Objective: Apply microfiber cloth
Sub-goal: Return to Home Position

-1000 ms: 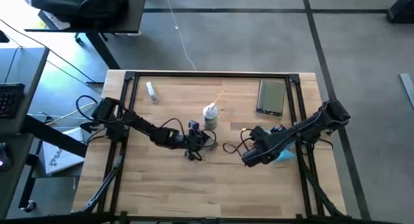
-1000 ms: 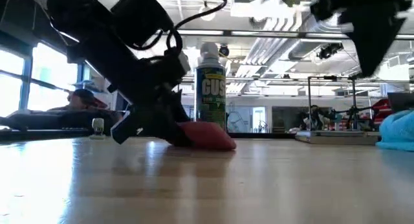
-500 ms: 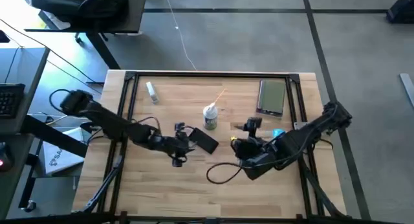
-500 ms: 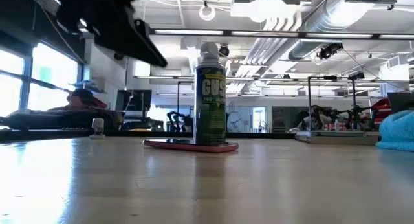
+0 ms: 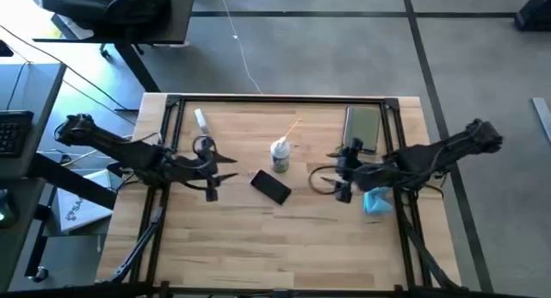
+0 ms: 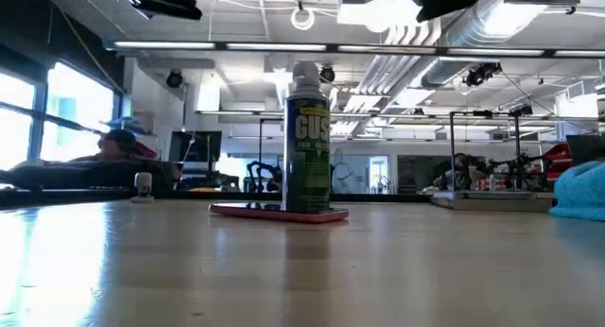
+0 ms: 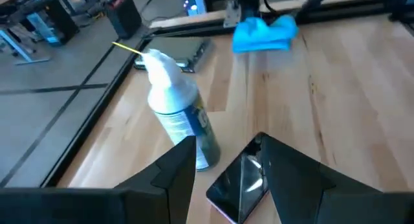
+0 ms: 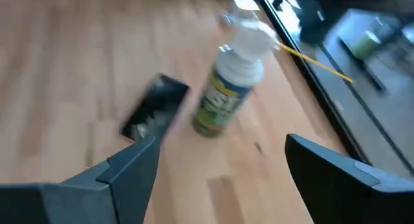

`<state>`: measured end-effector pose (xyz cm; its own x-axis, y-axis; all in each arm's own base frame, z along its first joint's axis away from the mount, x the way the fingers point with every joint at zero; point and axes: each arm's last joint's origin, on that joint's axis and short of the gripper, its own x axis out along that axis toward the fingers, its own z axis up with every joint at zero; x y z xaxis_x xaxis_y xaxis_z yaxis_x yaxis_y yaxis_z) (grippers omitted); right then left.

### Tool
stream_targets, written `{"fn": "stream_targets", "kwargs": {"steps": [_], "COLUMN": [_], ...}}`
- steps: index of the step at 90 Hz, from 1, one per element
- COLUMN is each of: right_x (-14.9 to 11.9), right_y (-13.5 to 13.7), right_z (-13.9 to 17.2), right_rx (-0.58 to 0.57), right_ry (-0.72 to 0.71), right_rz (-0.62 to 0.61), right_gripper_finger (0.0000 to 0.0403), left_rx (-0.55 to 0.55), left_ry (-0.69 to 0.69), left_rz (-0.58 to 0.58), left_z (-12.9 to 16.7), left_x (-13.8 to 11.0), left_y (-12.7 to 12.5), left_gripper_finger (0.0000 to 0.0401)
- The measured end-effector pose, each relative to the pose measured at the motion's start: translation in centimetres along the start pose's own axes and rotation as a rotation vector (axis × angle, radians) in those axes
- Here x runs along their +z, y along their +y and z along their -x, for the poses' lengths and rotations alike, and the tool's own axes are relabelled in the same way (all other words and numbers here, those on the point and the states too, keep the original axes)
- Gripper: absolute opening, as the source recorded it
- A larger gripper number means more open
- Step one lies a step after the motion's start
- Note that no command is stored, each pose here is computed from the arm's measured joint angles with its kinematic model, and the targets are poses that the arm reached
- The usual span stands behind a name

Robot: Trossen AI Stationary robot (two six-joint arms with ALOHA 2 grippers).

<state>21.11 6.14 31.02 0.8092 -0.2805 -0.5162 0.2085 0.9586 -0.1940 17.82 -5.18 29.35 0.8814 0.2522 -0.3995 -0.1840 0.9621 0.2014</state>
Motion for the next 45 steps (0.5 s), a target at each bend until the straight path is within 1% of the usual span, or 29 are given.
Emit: {"fn": "stream_targets", "kwargs": {"steps": [8,15,19,32,45], "right_x": [-1.0,-2.1,-2.6,-4.8,-6.6], "right_y": [-1.2,-2.0,-2.6,-4.3,-5.5], "right_z": [0.3,0.7,1.0,2.1,3.5], "right_rx": [0.060,0.126,0.142,0.110,0.094], "right_ry": [-0.128,-0.213,-0.260,-0.349,-0.427], "right_rz": [-0.056,-0.077,-0.088,-0.126,-0.169], "right_gripper_finger": [0.0300,0.0300,0.0300,0.0300,0.0300], "left_rx": [0.001,-0.004,-0.008,0.006,0.007], "left_ry": [-0.021,-0.062,-0.079,-0.136,-0.162], "left_rz": [0.051,0.088,0.093,0.117,0.135], "left_z": [1.2,2.2,2.8,4.2,4.8], "left_x": [0.0,0.2,0.3,0.4,0.4], "left_y": [0.8,1.4,1.7,2.6,3.1], "left_gripper_finger": [0.0154,0.0154,0.0154,0.0154,0.0154]}}
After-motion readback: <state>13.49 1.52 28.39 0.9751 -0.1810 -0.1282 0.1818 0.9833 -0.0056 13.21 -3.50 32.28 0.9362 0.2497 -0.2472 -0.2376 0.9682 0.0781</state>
